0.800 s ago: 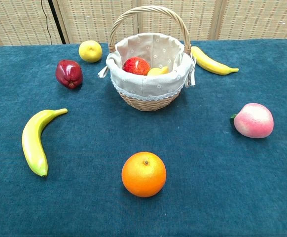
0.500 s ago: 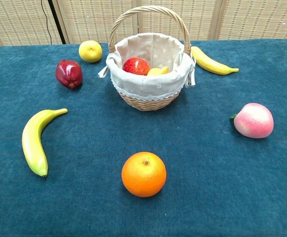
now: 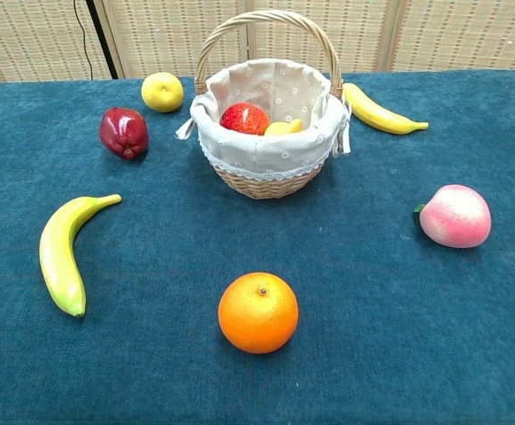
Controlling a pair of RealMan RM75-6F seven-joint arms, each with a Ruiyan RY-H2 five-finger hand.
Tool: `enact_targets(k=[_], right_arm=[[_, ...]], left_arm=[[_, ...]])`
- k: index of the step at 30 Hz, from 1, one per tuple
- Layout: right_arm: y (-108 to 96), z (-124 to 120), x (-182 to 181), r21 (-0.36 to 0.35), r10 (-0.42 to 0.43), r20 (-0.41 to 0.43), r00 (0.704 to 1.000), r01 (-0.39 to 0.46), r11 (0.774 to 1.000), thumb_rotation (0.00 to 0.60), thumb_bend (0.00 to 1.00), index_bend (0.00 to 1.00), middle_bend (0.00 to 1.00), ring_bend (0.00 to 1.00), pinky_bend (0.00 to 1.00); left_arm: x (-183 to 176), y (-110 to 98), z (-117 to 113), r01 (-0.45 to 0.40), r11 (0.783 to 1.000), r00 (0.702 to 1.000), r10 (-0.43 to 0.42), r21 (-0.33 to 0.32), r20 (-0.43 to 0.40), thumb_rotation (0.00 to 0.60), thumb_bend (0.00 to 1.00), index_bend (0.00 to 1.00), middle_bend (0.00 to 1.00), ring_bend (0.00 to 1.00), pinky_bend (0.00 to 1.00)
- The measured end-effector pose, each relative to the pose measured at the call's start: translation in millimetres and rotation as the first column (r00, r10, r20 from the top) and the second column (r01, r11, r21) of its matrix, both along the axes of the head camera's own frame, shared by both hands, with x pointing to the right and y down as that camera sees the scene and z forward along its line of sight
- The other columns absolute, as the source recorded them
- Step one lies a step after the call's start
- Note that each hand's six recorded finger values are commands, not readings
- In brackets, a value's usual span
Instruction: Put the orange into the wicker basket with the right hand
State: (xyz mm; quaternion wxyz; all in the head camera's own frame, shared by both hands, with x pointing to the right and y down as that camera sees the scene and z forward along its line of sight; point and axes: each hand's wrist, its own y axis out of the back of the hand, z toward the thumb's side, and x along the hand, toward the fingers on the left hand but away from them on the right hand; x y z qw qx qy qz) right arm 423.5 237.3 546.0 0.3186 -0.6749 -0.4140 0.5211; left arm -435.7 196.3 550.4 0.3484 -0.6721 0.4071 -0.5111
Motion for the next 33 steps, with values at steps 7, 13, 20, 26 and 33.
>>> enact_targets(k=[7, 13, 20, 26, 33], right_arm=[[19.0, -3.3, -51.1, -0.097, -0.154, 0.133, 0.979, 0.168, 0.981, 0.600, 0.00, 0.15, 0.00, 0.00, 0.00], [45.8, 14.5, -115.0, -0.197, -0.276, 0.278, 0.920, 0.336, 0.921, 0.600, 0.00, 0.15, 0.00, 0.00, 0.00], [68.9, 38.3, -176.5, -0.232, -0.340, 0.388, 0.856, 0.448, 0.863, 0.600, 0.00, 0.15, 0.00, 0.00, 0.00], [75.7, 68.9, -207.8, -0.263, -0.356, 0.406, 0.842, 0.481, 0.837, 0.600, 0.00, 0.16, 0.00, 0.00, 0.00], [61.6, 117.7, -238.6, -0.271, -0.345, 0.367, 0.864, 0.454, 0.849, 0.600, 0.00, 0.15, 0.00, 0.00, 0.00]], left_arm=[[-0.4, -0.6, 1.6, 0.000, 1.000, 1.000, 0.000, -0.004, -0.003, 0.600, 0.11, 0.00, 0.00, 0.00, 0.00], [-1.8, -1.3, -1.5, 0.005, 1.000, 1.000, -0.005, 0.010, 0.002, 0.600, 0.11, 0.00, 0.00, 0.00, 0.00], [-4.2, -2.2, -2.4, 0.014, 1.000, 1.000, -0.014, 0.015, 0.007, 0.600, 0.11, 0.00, 0.00, 0.00, 0.00], [-5.2, -2.8, -4.4, 0.018, 1.000, 1.000, -0.018, 0.022, 0.004, 0.600, 0.11, 0.00, 0.00, 0.00, 0.00], [-7.3, -3.4, -6.0, 0.023, 0.999, 1.000, -0.023, 0.028, 0.004, 0.600, 0.11, 0.00, 0.00, 0.00, 0.00]])
